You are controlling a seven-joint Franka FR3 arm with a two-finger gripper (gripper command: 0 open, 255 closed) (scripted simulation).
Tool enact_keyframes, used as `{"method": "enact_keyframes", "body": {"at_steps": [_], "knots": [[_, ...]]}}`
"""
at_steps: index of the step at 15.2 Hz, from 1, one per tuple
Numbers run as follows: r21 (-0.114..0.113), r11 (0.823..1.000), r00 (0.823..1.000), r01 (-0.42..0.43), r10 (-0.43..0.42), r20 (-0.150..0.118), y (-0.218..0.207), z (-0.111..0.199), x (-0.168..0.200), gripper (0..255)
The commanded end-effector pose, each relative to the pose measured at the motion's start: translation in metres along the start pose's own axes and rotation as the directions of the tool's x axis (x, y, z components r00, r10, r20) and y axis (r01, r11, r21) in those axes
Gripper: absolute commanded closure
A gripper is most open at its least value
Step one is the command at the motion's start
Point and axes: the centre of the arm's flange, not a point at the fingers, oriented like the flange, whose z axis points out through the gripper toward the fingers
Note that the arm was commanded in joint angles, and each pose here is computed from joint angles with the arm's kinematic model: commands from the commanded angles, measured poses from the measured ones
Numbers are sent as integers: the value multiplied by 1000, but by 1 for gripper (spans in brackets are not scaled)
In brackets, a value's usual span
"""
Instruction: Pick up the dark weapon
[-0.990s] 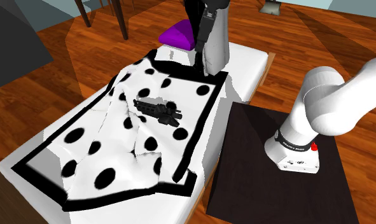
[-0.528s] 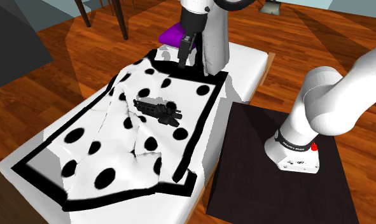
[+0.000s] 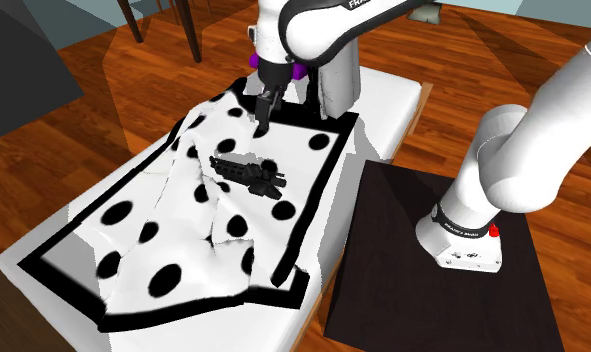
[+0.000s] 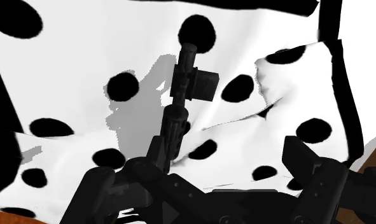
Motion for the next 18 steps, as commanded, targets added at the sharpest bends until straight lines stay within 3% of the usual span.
{"method": "enact_keyframes", "body": {"at_steps": [1, 18], "knots": [[1, 1000, 1000, -13, 13, 10, 5, 24, 13, 0], [0, 992, 987, -123, 122, 103, 49, 231, 104, 0]]}}
